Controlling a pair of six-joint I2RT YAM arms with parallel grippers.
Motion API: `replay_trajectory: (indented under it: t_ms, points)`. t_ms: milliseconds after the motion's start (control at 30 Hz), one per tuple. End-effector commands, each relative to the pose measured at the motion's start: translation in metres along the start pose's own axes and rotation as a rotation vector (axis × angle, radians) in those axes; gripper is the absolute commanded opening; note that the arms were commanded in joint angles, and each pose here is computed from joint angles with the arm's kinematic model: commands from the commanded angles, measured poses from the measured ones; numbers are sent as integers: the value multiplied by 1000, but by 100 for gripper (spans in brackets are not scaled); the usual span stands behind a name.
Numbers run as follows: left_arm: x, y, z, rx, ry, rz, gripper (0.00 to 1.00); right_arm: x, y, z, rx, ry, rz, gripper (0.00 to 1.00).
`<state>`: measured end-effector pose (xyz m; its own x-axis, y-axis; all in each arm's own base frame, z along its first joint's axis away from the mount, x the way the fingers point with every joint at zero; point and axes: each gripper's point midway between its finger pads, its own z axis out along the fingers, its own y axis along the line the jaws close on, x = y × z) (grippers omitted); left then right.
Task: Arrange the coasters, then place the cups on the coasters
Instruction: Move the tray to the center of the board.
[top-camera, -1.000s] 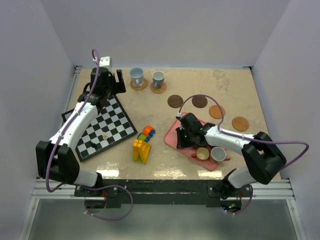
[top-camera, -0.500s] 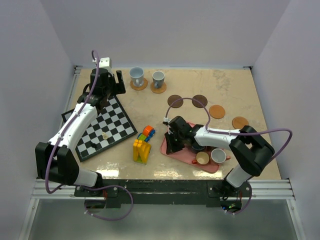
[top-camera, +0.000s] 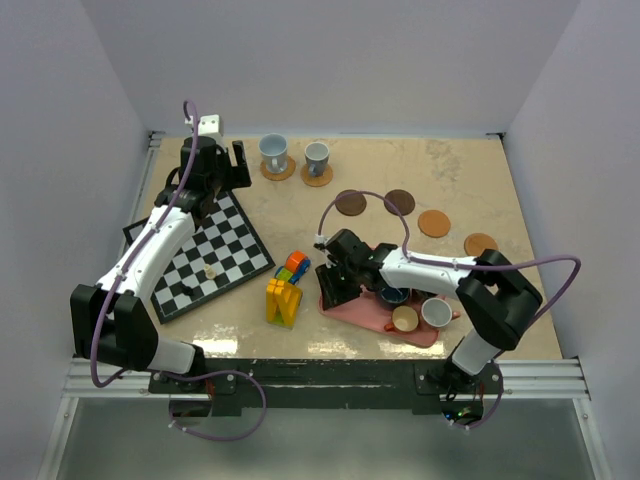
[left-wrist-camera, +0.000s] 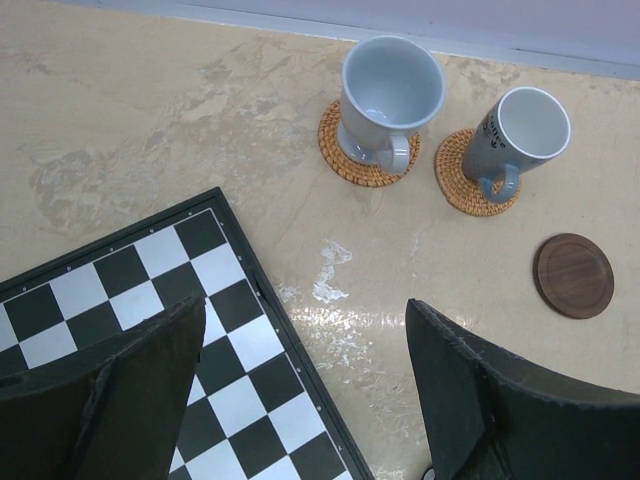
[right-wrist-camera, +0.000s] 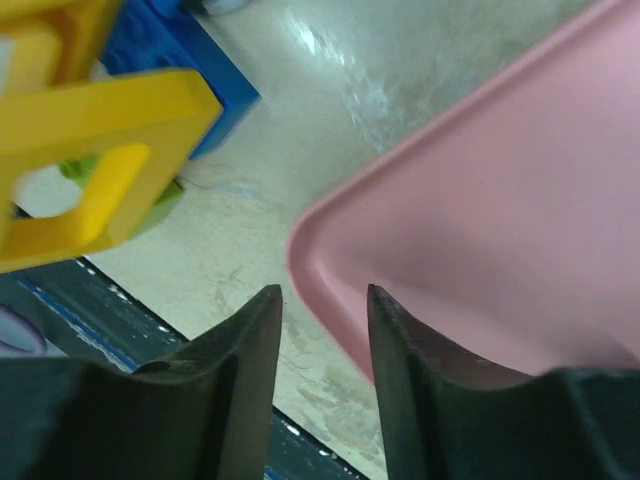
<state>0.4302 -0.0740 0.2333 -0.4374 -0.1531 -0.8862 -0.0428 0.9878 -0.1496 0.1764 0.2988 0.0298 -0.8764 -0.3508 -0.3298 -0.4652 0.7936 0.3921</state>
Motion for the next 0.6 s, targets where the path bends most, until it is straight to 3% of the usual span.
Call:
replay_trajectory:
  t_ms: [0, 167, 367, 433, 567]
  points:
    - [-25, -3, -8, 7, -75, 12, 86, -52, 20, -48, 35, -150, -58, 51]
    - [-32, -4, -7, 1, -87, 21, 86, -97, 21, -90, 88, -286, -56, 71]
    - [-43, -4, -8, -2, -110, 30, 86, -177, -53, -154, 188, -520, 108, 71]
    - [-45, -4, -8, -3, -113, 33, 86, -198, -88, -165, 262, -573, 158, 67]
    - [-50, -5, -12, 0, -128, 34, 86, -227, -153, -171, 383, -611, 252, 42]
